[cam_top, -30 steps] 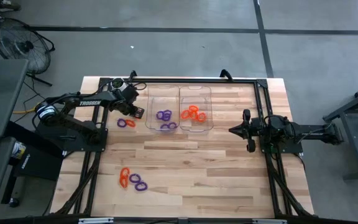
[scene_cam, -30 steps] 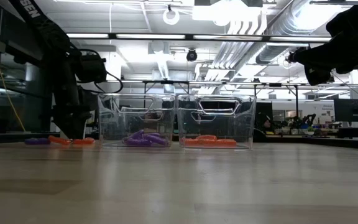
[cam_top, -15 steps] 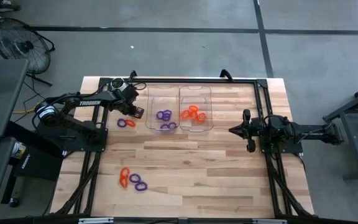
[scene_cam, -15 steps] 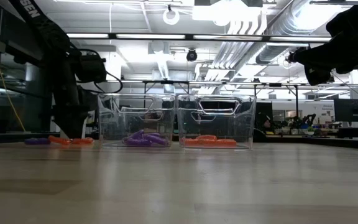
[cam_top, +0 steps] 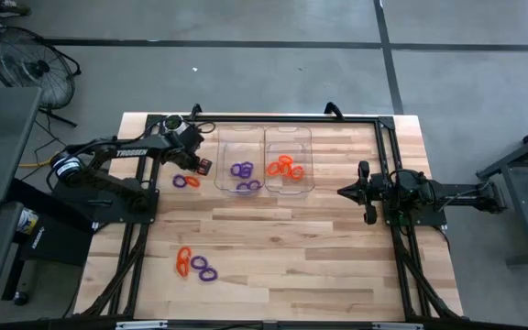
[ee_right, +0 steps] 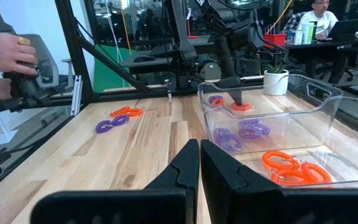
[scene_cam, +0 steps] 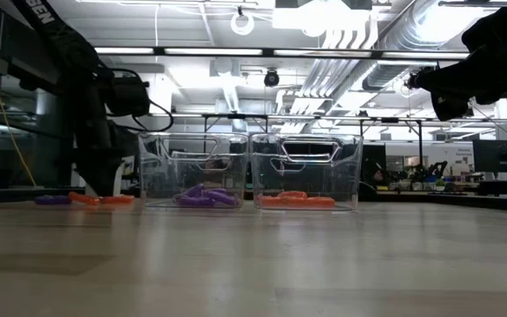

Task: Sort spring keychains
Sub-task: Put the orange spring keychain into the right transparent bin

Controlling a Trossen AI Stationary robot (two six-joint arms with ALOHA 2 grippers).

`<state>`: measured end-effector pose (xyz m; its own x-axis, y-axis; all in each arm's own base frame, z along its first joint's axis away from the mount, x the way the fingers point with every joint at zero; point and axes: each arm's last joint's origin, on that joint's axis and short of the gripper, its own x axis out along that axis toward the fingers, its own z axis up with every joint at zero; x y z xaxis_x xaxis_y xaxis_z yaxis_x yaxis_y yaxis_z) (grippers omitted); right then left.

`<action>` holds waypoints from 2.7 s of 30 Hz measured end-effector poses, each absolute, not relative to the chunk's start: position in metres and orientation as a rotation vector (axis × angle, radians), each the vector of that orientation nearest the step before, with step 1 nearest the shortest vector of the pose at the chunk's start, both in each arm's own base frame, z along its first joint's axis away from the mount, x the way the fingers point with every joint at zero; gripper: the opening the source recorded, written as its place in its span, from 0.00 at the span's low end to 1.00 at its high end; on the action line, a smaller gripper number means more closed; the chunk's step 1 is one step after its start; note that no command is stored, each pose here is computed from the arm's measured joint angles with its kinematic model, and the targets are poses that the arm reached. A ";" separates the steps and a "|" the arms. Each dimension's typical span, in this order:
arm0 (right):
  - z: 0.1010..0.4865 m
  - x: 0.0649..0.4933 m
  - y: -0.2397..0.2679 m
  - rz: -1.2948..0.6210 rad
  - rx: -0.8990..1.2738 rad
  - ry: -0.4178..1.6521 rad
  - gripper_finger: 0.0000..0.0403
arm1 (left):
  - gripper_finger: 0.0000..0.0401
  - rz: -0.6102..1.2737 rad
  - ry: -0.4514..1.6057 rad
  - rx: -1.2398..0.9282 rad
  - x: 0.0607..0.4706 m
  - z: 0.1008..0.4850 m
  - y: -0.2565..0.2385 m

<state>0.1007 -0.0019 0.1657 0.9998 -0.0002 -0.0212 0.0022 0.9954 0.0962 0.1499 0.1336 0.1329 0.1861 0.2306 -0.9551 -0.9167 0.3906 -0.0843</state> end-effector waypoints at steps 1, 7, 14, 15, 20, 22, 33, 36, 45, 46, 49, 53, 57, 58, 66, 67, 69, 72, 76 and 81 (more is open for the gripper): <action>0.166 0.101 -0.002 -0.002 0.096 0.021 0.03 | 0.01 0.942 1.072 -0.802 0.149 0.135 0.132; 0.166 0.101 -0.002 -0.001 0.096 0.021 0.03 | 0.00 0.941 1.055 -0.805 0.139 0.149 0.124; 0.166 0.101 -0.002 -0.002 0.096 0.021 0.03 | 0.00 0.947 0.921 -0.777 0.134 0.171 0.120; 0.166 0.101 -0.002 -0.001 0.096 0.021 0.03 | 0.00 0.947 0.898 -0.775 0.133 0.174 0.119; 0.166 0.101 -0.002 -0.001 0.096 0.021 0.03 | 0.00 0.919 0.789 -0.761 0.127 0.191 0.113; 0.166 0.101 -0.002 -0.002 0.096 0.021 0.03 | 0.00 0.907 0.749 -0.758 0.125 0.197 0.110; 0.166 0.101 -0.002 -0.001 0.096 0.021 0.03 | 0.00 0.745 0.502 -0.721 0.119 0.226 0.101; 0.166 0.101 -0.002 -0.001 0.096 0.021 0.03 | 0.00 0.677 0.427 -0.714 0.121 0.235 0.100; 0.166 0.101 -0.002 -0.002 0.096 0.021 0.03 | 0.00 0.584 0.404 -0.672 0.148 0.255 0.101; 0.166 0.101 -0.002 -0.001 0.096 0.021 0.03 | 0.00 0.576 0.413 -0.669 0.152 0.257 0.102; 0.166 0.101 -0.002 -0.001 0.096 0.021 0.03 | 0.00 0.537 0.448 -0.640 0.170 0.264 0.103; 0.166 0.101 -0.002 -0.001 0.096 0.021 0.03 | 0.00 0.479 0.500 -0.590 0.197 0.272 0.106; 0.166 0.101 -0.002 -0.001 0.096 0.021 0.03 | 0.00 0.412 0.537 -0.521 0.228 0.283 0.109; 0.166 0.101 -0.002 -0.001 0.096 0.021 0.03 | 0.00 0.394 0.544 -0.501 0.237 0.286 0.110; 0.166 0.101 -0.002 -0.001 0.096 0.021 0.03 | 0.00 0.259 0.663 -0.357 0.304 0.297 0.115; 0.166 0.101 -0.002 -0.001 0.096 0.021 0.03 | 0.00 0.249 0.685 -0.340 0.311 0.297 0.115; 0.166 0.101 -0.002 -0.001 0.096 0.021 0.03 | 0.00 0.230 0.725 -0.307 0.328 0.298 0.115; 0.166 0.101 -0.002 -0.001 0.097 0.021 0.03 | 0.00 0.255 0.824 -0.263 0.349 0.297 0.113; 0.166 0.101 -0.002 -0.001 0.096 0.021 0.03 | 0.00 0.245 0.921 -0.197 0.377 0.291 0.109; 0.166 0.101 -0.002 -0.001 0.096 0.021 0.03 | 0.00 0.229 0.945 -0.163 0.403 0.289 0.102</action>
